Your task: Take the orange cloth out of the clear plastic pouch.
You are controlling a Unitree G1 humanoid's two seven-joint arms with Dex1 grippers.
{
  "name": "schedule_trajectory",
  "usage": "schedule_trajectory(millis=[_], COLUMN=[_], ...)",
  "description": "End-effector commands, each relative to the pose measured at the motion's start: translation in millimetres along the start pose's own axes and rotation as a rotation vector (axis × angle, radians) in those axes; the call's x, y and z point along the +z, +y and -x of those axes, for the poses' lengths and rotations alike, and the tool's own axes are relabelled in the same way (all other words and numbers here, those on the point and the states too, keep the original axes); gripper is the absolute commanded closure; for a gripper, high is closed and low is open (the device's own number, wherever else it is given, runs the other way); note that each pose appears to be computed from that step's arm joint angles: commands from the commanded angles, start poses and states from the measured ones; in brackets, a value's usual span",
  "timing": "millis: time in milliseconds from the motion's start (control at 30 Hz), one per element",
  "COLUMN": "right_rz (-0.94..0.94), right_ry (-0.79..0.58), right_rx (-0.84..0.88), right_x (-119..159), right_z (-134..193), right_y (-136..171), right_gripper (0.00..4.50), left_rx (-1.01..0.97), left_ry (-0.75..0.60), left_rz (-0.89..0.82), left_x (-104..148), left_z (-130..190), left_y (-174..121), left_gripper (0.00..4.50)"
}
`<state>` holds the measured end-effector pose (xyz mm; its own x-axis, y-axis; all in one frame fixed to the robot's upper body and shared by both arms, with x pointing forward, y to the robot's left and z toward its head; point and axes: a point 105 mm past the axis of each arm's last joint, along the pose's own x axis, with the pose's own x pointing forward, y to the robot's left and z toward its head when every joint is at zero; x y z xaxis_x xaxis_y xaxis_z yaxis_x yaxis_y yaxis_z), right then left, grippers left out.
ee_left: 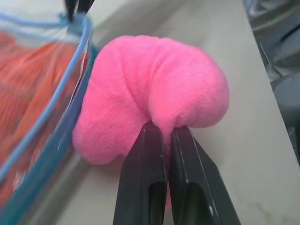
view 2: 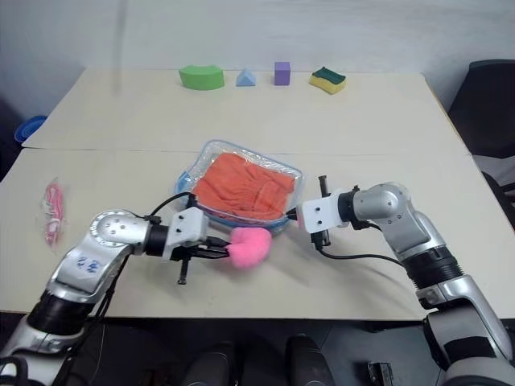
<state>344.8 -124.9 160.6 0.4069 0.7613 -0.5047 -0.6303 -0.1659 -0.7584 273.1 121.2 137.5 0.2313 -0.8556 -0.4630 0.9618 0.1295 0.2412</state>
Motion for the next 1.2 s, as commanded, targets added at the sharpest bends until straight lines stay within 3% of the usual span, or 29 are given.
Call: schedule_trajectory(millis=[33,200,433,733,767,833,967,1133,1200], right_rz=[0.02,0.042,0.054,-0.087,-0.119,-0.175,-0.256,-0.444,-0.548], right_ry=[0.042,0.057,0.087,0.015,0.013,0.009,0.0,-0.056,-0.095], right_rx=[-0.085,-0.1,-0.072,-0.103,-0.112,-0.122,-0.136,-0.139,-0.097], right_x=[-11,-19,-31,-24,-24,-22,-13,13,30], right_z=[27,42,70,55,55,56,65,85,93], right_y=[-16,-14,4,17,18,21,28,39,48], right_gripper=[4.45,4.45,4.45,4.45,4.26,3.79,2.4,0.64,0.02], left_rx=[0.082,0.187,0.387,0.336,0.33,0.334,0.334,0.388,0.364], left_ry=[0.006,0.043,0.07,0.069,0.065,0.048,0.02,-0.041,-0.077], left_rz=[0.034,0.107,0.25,0.279,0.291,0.321,0.337,0.403,0.414], left_x=[-2,-17,-35,-50,-52,-55,-52,-38,-22], left_z=[23,50,118,97,94,91,90,120,139], left_y=[0,0,19,15,14,14,11,18,19], left_gripper=[4.5,4.5,4.5,4.5,4.5,3.95,2.73,1.2,1.19])
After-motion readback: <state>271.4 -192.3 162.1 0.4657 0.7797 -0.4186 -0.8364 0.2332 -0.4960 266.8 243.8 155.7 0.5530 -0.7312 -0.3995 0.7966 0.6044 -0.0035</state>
